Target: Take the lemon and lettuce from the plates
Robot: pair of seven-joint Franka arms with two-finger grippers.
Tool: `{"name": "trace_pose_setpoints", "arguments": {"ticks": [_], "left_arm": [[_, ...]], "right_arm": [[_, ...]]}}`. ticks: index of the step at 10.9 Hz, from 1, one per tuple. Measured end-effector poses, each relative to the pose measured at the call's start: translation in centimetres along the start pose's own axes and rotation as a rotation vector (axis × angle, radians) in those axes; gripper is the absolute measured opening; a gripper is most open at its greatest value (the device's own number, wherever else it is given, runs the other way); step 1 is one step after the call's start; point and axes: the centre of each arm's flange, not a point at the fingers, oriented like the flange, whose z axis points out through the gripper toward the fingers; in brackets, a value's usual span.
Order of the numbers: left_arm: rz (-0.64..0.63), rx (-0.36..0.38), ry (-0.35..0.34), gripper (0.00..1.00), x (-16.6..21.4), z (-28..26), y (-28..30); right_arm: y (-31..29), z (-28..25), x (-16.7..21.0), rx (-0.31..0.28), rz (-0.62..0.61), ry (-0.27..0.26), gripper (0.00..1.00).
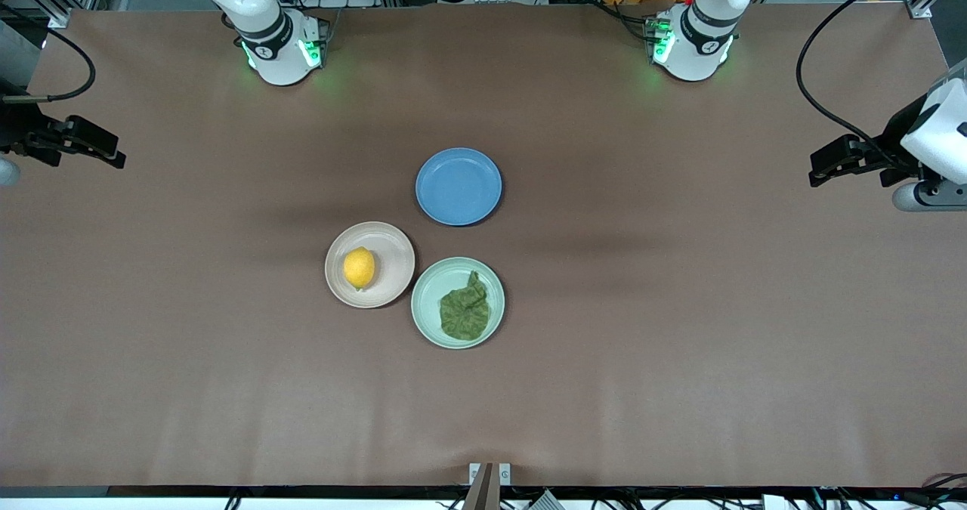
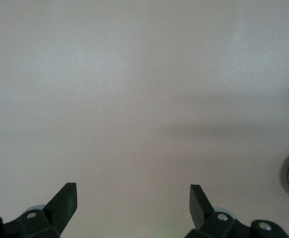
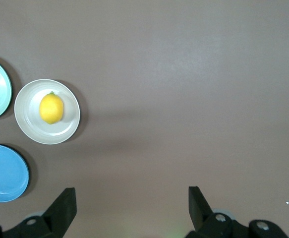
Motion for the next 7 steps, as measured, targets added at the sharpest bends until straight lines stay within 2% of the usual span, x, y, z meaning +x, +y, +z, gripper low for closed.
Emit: {"name": "trace_pose_setpoints", "arguments": {"ticks": [7], "left_arm": [[0.011, 0.000, 0.000, 1.00, -0.04, 0.01, 0.60]], "right_arm": [[1.01, 0.23, 0.02, 0.001, 0.008, -0.010, 1.00]]}}
